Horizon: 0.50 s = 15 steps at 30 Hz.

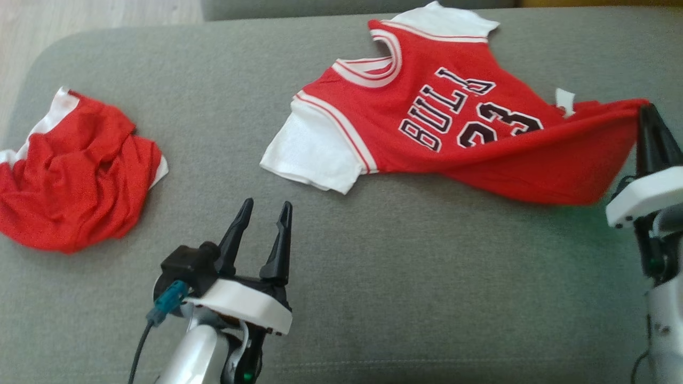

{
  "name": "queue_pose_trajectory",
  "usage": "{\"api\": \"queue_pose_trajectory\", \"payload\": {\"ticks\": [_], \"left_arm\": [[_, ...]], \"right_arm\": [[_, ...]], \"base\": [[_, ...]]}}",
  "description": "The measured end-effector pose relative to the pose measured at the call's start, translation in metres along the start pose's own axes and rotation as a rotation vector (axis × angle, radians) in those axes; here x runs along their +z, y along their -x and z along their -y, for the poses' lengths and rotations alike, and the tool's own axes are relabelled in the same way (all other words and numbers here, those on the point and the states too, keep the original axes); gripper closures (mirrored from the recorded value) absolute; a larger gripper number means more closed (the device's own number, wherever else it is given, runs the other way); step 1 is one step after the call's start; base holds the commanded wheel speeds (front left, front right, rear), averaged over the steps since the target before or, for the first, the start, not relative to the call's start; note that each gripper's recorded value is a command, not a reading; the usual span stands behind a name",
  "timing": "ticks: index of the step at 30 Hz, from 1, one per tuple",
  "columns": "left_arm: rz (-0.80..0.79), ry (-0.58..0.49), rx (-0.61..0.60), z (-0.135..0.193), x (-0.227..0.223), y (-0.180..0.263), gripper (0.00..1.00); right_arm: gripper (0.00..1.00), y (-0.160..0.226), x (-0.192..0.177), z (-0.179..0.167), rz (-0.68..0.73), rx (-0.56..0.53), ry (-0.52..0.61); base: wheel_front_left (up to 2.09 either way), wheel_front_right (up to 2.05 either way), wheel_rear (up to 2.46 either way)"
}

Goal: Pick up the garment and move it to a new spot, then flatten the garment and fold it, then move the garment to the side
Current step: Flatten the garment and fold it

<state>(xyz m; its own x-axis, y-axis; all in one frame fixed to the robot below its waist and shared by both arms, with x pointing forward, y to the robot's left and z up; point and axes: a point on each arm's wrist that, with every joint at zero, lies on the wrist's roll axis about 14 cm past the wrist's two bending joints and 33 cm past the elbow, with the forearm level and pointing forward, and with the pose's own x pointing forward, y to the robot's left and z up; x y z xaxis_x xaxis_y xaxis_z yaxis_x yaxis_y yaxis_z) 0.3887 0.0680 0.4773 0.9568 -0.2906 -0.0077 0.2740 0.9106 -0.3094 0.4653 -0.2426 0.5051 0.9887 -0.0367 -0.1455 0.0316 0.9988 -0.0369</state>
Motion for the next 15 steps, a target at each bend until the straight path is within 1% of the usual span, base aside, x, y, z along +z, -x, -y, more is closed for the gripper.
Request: {"api": "queue_pose_trajectory", "payload": {"ticks": [5,9,10,11,15], "left_arm": [[-0.017,0.001,0.030,-0.010,-0.005,0.002,0.00],[-0.024,0.002,0.037,-0.013,-0.008,0.001,0.00],[-0.025,0.002,0.036,-0.013,-0.008,0.001,0.00],[-0.024,0.002,0.034,-0.012,-0.008,0.000,0.00],[-0.015,0.000,0.023,-0.010,-0.005,-0.006,0.00]], "right_arm": [[1.00,-0.019,-0.037,0.004,-0.124,-0.002,0.041],[1.00,-0.028,-0.056,0.011,-0.182,-0.018,0.071],[0.75,-0.029,-0.058,0.012,-0.187,-0.020,0.074],[0.00,-0.031,-0.059,0.012,-0.192,-0.022,0.074],[0.00,-0.035,-0.054,0.014,-0.159,-0.028,0.067]], "base": [[0.00,0.00,0.00],[0.00,0.00,0.00],[0.00,0.00,0.00],[0.00,0.00,0.00],[0.00,0.00,0.00]]}}
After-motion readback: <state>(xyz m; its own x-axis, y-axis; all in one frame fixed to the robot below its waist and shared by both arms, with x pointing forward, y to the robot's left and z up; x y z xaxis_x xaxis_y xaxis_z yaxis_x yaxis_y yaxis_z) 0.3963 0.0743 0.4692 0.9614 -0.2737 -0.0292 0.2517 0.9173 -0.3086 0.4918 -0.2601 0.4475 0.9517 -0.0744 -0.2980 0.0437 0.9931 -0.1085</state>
